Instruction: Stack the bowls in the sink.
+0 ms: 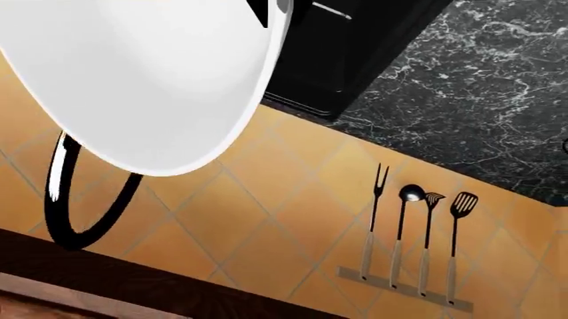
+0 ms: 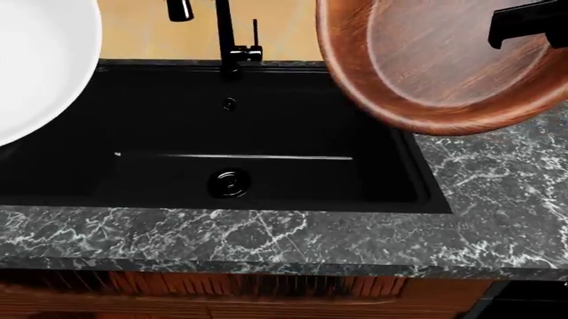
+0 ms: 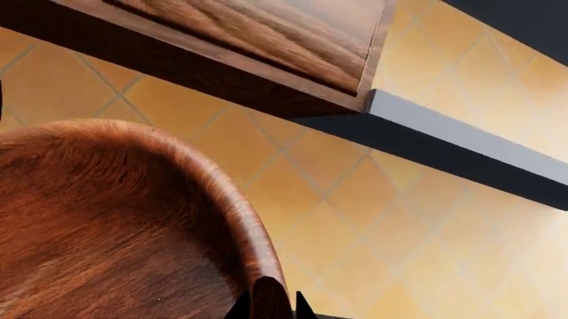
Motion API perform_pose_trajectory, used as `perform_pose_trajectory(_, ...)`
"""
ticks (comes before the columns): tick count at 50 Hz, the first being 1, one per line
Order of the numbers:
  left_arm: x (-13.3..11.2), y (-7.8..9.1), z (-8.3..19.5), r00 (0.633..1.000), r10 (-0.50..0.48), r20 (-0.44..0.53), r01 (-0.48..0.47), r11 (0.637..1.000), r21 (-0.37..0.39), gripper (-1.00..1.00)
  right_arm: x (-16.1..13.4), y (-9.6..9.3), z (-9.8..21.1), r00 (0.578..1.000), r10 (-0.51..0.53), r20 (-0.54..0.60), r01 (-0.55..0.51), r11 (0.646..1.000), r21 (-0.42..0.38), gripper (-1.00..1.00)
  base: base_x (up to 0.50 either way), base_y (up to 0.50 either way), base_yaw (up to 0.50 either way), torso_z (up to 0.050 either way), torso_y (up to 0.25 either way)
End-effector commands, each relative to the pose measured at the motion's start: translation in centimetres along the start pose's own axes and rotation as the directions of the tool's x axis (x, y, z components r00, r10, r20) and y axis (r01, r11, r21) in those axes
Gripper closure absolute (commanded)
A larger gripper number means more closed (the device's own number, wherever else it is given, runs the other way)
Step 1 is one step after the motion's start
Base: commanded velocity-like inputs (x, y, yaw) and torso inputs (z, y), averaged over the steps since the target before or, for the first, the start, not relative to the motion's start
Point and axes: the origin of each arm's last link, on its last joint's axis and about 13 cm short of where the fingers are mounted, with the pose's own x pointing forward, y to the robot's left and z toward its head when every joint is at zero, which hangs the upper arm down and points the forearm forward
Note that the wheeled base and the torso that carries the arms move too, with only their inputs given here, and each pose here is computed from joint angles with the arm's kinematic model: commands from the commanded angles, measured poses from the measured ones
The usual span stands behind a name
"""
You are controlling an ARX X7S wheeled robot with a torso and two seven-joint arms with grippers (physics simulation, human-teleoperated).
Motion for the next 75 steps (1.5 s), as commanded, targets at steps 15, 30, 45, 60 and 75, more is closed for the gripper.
perform_pose_trajectory(15, -0.2, 0.2, 0.9, 0.995, 0.067, 0.075, -0.063, 0.997, -0.055, 1.00, -0.1, -0.7, 0.0, 0.999, -0.050, 0.007, 0.050, 0.999, 0.021, 1.00, 0.42, 0.34, 0.00, 0.000, 0.001)
perform_pose_trajectory(30, 0.0, 0.1, 0.7, 0.994, 0.077, 0.078, -0.073, 0.996, -0.043, 1.00, -0.1, -2.1, -0.7, 0.978, -0.200, -0.065, 0.203, 0.978, 0.048, 1.00, 0.50, 0.03, 0.00, 0.000, 0.002)
perform_pose_trajectory(45, 0.0, 0.2, 0.9, 0.993, 0.086, 0.084, -0.082, 0.995, -0.048, 1.00, 0.2, -1.4, -0.3, 0.987, -0.153, -0.058, 0.157, 0.986, 0.061, 1.00, 0.50, 0.01, 0.00, 0.001, 0.003)
perform_pose_trajectory(60, 0.4, -0.2, 0.0, 0.994, 0.089, 0.058, -0.088, 0.996, -0.016, 1.00, 0.2, -0.9, -0.2, 0.993, -0.106, -0.041, 0.108, 0.993, 0.039, 1.00, 0.19, 0.06, 0.00, 0.000, 0.001)
perform_pose_trajectory(75, 1.5, -2.2, -0.6, 0.999, 0.034, -0.007, -0.033, 0.997, 0.064, 1.00, 0.2, -0.6, 0.5, 0.996, -0.079, -0.038, 0.079, 0.997, 0.000, 1.00, 0.00, 0.00, 0.00, 0.000, 0.001)
